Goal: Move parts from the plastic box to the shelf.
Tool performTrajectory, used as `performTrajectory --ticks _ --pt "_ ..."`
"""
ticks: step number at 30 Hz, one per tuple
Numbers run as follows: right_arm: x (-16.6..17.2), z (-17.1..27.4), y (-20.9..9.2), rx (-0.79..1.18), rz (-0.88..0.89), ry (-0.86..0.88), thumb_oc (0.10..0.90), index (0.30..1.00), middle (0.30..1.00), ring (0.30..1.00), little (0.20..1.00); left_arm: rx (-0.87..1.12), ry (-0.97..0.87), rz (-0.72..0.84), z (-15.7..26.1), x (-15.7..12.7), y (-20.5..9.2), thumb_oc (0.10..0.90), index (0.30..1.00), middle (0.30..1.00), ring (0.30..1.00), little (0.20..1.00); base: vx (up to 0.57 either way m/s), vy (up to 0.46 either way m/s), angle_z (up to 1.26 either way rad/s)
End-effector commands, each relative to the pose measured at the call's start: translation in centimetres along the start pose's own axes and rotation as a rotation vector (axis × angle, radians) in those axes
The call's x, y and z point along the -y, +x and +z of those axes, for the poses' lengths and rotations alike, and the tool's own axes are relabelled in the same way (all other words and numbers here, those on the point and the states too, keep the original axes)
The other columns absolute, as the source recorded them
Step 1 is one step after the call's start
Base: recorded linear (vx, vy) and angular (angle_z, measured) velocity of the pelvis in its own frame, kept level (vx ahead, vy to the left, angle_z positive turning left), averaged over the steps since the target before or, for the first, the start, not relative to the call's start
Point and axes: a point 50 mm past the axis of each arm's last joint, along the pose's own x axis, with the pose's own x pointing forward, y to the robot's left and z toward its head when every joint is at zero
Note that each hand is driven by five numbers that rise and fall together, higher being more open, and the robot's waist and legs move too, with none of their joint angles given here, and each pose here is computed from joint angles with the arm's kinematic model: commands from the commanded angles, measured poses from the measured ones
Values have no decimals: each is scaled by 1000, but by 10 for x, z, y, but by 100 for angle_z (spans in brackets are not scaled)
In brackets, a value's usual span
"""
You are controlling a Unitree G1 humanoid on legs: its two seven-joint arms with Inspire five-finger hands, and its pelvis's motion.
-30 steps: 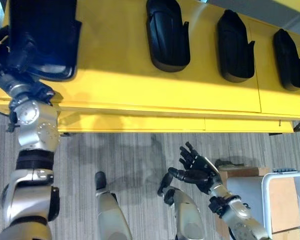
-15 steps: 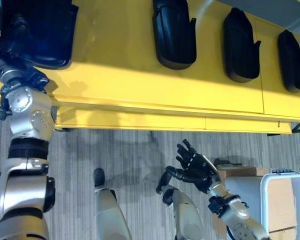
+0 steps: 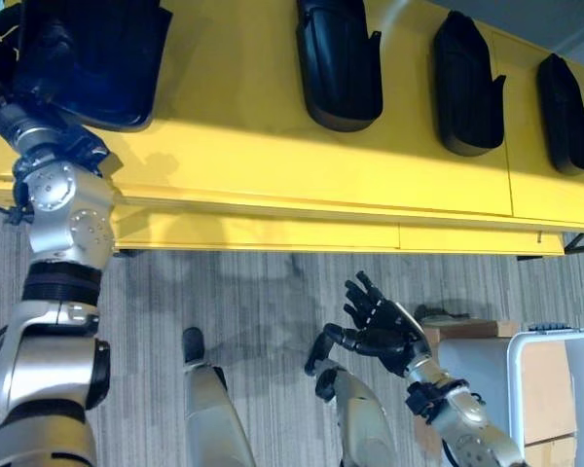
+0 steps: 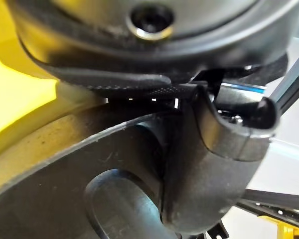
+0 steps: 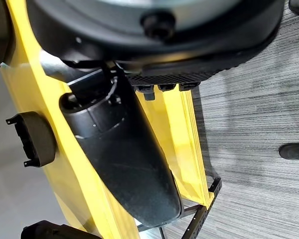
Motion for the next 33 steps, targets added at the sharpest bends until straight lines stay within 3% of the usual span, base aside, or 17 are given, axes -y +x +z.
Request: performTrajectory --ticks 1,14,33 --pt "-6 29 -5 142 55 -7 900 1000 1000 1000 1000 30 -40 -25 -2 7 -6 400 300 300 300 300 0 0 0" --pt "-4 31 -6 139 51 -41 900 1000 1000 1000 1000 22 -112 -21 -6 12 -14 400 300 300 300 300 -2 2 -2" --pt "-6 29 -5 132 53 -40 900 1000 1000 1000 1000 85 -240 103 8 -5 -14 400 300 300 300 300 0 0 0"
